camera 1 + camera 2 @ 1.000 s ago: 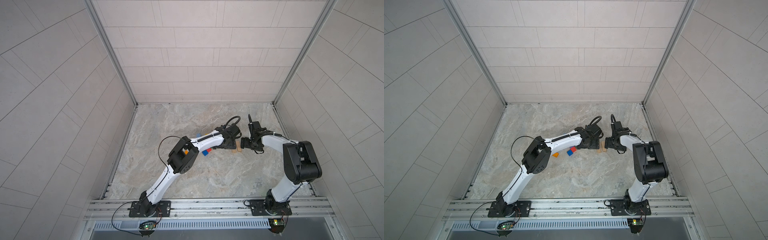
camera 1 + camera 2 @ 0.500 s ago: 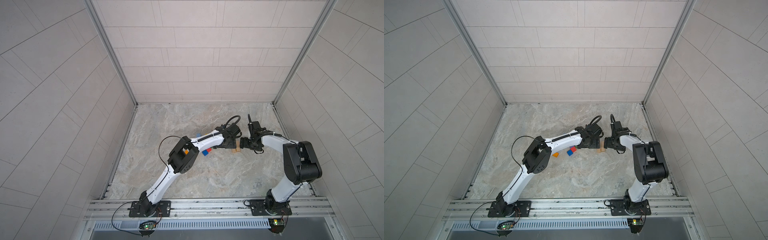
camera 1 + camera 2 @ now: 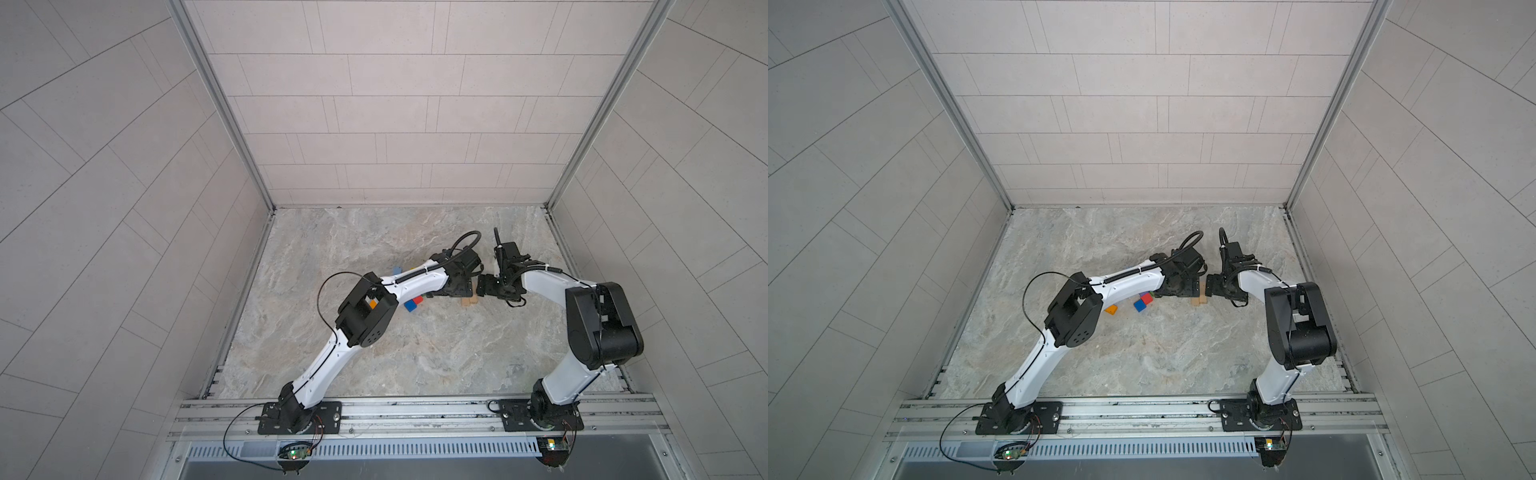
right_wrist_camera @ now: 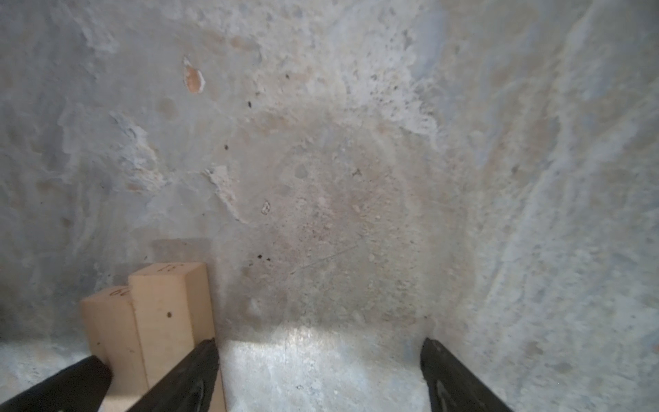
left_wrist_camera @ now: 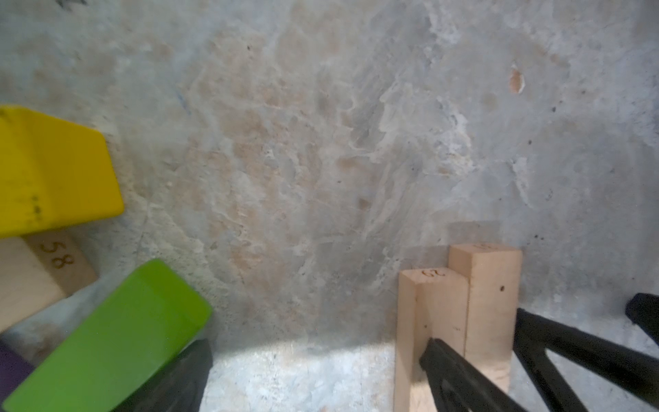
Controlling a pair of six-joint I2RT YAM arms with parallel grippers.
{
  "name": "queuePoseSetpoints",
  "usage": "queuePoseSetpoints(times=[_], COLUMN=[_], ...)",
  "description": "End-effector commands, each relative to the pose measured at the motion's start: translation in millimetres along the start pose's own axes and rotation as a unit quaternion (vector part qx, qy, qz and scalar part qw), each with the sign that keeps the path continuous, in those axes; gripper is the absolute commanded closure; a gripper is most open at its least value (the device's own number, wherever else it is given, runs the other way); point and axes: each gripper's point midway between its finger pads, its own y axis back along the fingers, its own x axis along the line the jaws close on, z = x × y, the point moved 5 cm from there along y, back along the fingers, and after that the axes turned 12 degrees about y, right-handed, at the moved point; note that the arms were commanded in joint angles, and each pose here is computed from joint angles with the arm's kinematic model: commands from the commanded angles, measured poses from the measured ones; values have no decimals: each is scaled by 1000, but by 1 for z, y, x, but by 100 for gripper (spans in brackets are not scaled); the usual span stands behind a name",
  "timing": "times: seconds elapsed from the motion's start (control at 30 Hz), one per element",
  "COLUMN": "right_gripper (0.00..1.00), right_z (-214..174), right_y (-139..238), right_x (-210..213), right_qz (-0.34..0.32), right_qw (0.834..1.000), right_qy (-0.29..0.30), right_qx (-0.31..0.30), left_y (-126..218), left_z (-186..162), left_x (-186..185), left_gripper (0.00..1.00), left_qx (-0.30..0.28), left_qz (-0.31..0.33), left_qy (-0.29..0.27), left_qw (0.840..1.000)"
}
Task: Build the wood block tower
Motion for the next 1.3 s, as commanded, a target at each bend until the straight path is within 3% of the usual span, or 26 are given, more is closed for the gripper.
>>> queuePoseSetpoints(times=[0.0,0.47,0.77,1.07,1.27], right_gripper=[10,8,4,1,1], right_z=[-1,-7,-35,-49,-54], right_y=[12,57,75,66,53], right_x=[-1,-7,10,20,25], right_qz=[-15,-26,9,-16,-31], right_qw=[1000,999,1000,999,998], right_qy=[-2,-11,0,41,51], right_qx=[0,-19,-19,0,11], left_y=[-25,41,79,115,129], left_z=[-15,20,13,4,2], left_x=[13,27,41,82,109], left_gripper=[0,0,0,0,0], left_qx=[35,-6,11,56,48], left_qz=[27,3,-37,-83,-89], left_qy=[-8,-30,-63,-71,-79], left_qw=[999,1000,997,992,992])
